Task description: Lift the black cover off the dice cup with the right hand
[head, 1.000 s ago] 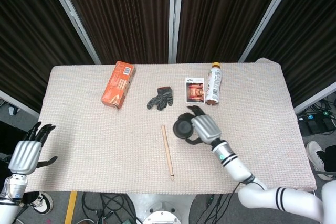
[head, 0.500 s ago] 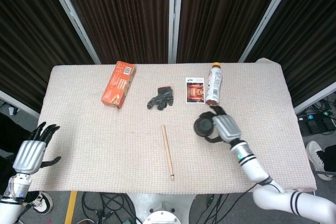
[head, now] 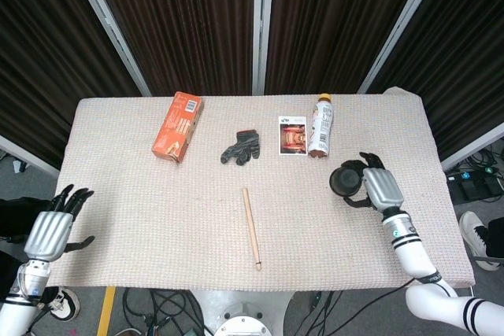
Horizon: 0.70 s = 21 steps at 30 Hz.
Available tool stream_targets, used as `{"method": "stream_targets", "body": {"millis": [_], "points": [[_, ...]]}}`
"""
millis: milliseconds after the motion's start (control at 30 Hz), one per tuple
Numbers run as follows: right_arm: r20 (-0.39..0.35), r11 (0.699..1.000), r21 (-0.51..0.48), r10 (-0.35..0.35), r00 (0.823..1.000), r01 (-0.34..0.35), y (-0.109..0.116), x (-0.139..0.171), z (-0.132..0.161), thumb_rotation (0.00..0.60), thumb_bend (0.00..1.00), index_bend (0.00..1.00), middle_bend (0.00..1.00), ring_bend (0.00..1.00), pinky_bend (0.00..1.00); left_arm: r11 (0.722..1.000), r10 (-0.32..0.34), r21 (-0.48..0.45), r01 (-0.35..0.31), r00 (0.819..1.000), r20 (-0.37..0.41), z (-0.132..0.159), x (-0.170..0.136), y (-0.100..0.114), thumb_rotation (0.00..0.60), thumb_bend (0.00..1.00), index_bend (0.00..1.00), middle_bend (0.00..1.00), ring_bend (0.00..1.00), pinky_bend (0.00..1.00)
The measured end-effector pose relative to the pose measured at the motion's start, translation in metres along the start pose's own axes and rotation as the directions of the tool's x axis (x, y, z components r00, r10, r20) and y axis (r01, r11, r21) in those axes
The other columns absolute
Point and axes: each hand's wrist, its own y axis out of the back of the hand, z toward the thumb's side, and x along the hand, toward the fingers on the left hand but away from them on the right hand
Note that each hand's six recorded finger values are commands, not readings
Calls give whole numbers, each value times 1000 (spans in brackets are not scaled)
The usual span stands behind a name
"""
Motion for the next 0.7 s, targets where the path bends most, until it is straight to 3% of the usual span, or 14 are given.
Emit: {"method": "stream_targets", "body": {"millis": [133,267,367,467,600,700], "points": [[-103,998,-11,62,993,-64,-27,-11,40,600,168,346,414,56,0,1000,15,4,-15,1000,-8,-1,-1,5,600,124,134,118,0,180],[-271,993,49,115,956,-106,-57,-19,113,600,166,348,414,57,0,1000,25,1,-25,1000,-19,-3,1,8,600,123,134,119,0,180],[-314,994,73,104,944,-85,-60,-15,133,600,166,348,417,57,0,1000,24,0,-24,1000,-15,-3,1,7,600,124,134,118,0,180],[-256,995,79,72,964,-53,-54,-11,107,600,166,348,418,56,0,1000,14,1,-14,1000,-15,-4,1,3,600,124,134,119,0,180],[-108,996,57,68,992,-62,-54,-8,42,600,166,347,417,56,0,1000,-4,0,4,1000,-9,-2,1,-5,600,123,134,118,0,180],[-44,996,38,79,996,-78,-57,-6,9,600,167,348,417,56,0,1000,-6,3,6,1000,-6,0,2,-7,600,123,134,118,0,180]]}}
